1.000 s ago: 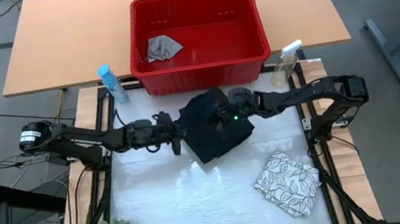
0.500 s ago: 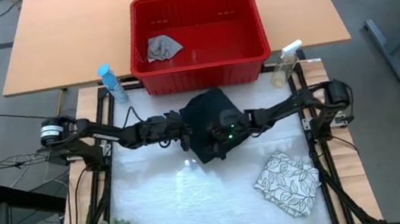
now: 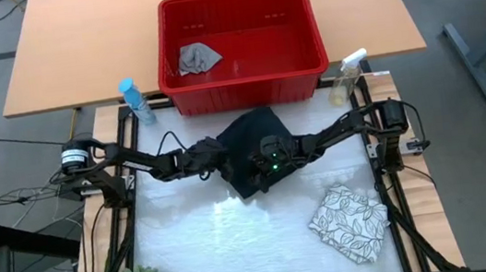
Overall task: Fold laundry
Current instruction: Fold the dark blue pants
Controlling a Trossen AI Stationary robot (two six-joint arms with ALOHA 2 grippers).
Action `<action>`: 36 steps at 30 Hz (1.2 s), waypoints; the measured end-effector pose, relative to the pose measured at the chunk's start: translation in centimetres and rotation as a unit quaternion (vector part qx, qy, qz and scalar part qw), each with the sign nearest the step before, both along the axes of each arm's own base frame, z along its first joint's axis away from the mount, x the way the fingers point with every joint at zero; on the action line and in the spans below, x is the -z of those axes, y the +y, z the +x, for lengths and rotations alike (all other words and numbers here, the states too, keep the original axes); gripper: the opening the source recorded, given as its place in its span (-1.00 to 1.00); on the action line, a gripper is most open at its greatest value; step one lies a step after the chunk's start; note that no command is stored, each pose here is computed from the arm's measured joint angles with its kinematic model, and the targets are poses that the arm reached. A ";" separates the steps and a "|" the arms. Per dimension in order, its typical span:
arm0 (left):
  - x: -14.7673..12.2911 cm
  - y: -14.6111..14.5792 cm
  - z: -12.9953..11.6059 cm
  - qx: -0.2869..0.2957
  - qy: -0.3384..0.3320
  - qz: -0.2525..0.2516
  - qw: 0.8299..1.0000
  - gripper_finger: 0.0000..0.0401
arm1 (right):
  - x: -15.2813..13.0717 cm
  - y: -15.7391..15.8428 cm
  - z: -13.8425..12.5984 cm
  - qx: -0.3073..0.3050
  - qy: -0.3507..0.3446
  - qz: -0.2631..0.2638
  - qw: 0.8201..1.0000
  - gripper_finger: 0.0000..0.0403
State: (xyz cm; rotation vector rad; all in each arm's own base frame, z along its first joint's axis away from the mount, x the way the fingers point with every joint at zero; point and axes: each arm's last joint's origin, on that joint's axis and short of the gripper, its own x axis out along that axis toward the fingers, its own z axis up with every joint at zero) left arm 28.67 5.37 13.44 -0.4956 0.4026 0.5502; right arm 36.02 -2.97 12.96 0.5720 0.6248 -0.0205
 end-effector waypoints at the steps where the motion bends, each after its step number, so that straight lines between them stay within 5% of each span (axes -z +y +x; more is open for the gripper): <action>1: 0.0 0.2 0.0 -0.007 -0.001 0.000 1.000 -1.00 | 0.1 0.0 -0.1 0.001 0.008 -0.003 1.000 0.23; 9: 0.3 1.1 -0.4 -0.038 0.012 -0.014 0.999 -1.00 | 0.3 -0.3 -0.4 0.014 0.025 -0.015 0.999 0.23; 13: 0.3 1.2 -0.5 -0.035 0.012 -0.018 0.999 -1.00 | -2.4 -0.5 -0.5 0.020 -0.009 -0.012 1.000 0.23; 18: 0.0 1.2 -0.4 -0.037 0.000 -0.014 0.999 -1.00 | -8.9 -1.4 -1.7 0.058 -0.078 -0.110 0.989 0.23; 22: -1.1 1.2 0.0 -0.025 -0.047 -0.009 0.999 -1.00 | -10.3 -4.1 -3.2 0.135 -0.061 -0.173 0.974 0.23; 29: -4.0 1.5 1.5 -0.007 -0.092 0.030 0.995 -1.00 | -7.3 -9.0 -3.5 0.195 -0.002 -0.186 0.963 0.09; 36: -4.5 2.2 2.0 -0.038 -0.062 0.093 0.993 -1.00 | -2.9 -11.5 -2.7 0.215 0.035 -0.175 0.960 -0.08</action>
